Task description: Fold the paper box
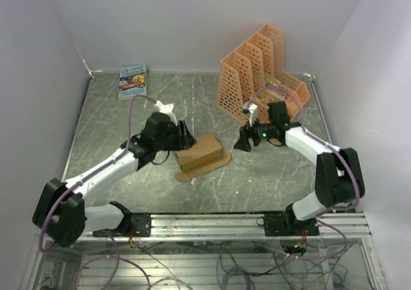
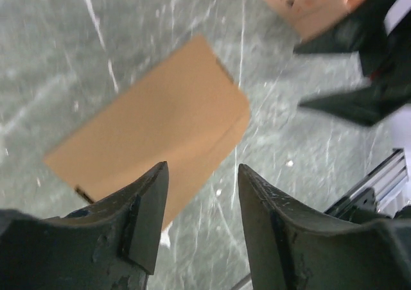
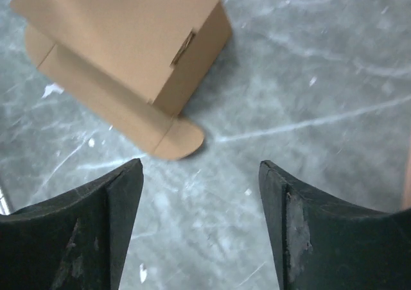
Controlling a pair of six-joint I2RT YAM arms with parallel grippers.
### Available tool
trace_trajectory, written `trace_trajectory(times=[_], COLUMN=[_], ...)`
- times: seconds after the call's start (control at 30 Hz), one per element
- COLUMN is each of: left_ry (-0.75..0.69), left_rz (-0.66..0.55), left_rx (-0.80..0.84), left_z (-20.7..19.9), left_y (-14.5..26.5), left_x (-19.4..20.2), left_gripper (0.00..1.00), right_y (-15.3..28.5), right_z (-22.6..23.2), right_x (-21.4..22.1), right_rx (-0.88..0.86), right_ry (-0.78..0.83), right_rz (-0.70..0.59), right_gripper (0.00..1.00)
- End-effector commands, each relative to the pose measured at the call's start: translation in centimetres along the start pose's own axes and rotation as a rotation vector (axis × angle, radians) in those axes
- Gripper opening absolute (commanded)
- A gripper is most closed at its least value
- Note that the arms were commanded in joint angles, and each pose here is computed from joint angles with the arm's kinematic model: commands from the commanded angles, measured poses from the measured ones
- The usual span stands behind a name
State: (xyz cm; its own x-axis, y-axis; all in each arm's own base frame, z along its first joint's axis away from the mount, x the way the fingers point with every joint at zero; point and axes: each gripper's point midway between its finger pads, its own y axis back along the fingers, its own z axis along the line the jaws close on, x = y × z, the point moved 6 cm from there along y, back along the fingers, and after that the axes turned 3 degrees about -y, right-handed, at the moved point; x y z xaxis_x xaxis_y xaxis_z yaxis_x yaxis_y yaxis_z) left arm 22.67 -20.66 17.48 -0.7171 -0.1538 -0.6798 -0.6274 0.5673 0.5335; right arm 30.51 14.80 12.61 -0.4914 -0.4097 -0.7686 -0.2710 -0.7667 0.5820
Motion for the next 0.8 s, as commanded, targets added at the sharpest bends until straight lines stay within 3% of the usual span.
trace_trajectory(times=[0.0,0.13,0.37,0.47,0.77], left_ry=[-0.103,-0.214,-0.277,-0.274,-0.203], left_rz=[0.033,0.124,0.198,0.251,0.305], left_rx=[0.074,0.024,-0.033,-0.099,-0.200], left_z=[0.1,1.9,3.8,5.1,6.9], left_y=[-1.4,-3.7,-5.1,-5.4,-5.2], left_x=[-3.2,-2.5,-1.1,-0.1,2.2], left_gripper=[0.61,0.65,0.67,0.67,0.67], right_y=[0.8,1.0,-0.9,-1.6,-3.8], right_z=[2.7,3.2,2.3,1.9,2.3], right_x=[2.1,3.0,5.8,6.1,5.9], right_rx=[-0.114,-0.125,-0.126,-0.125,-0.102], right_ry=[-0.192,-0.299,-0.488,-0.532,-0.535], right_rz=[-0.124,-0.186,-0.086,-0.062,0.010], right_gripper=[0.76,0.76,0.64,0.59,0.54])
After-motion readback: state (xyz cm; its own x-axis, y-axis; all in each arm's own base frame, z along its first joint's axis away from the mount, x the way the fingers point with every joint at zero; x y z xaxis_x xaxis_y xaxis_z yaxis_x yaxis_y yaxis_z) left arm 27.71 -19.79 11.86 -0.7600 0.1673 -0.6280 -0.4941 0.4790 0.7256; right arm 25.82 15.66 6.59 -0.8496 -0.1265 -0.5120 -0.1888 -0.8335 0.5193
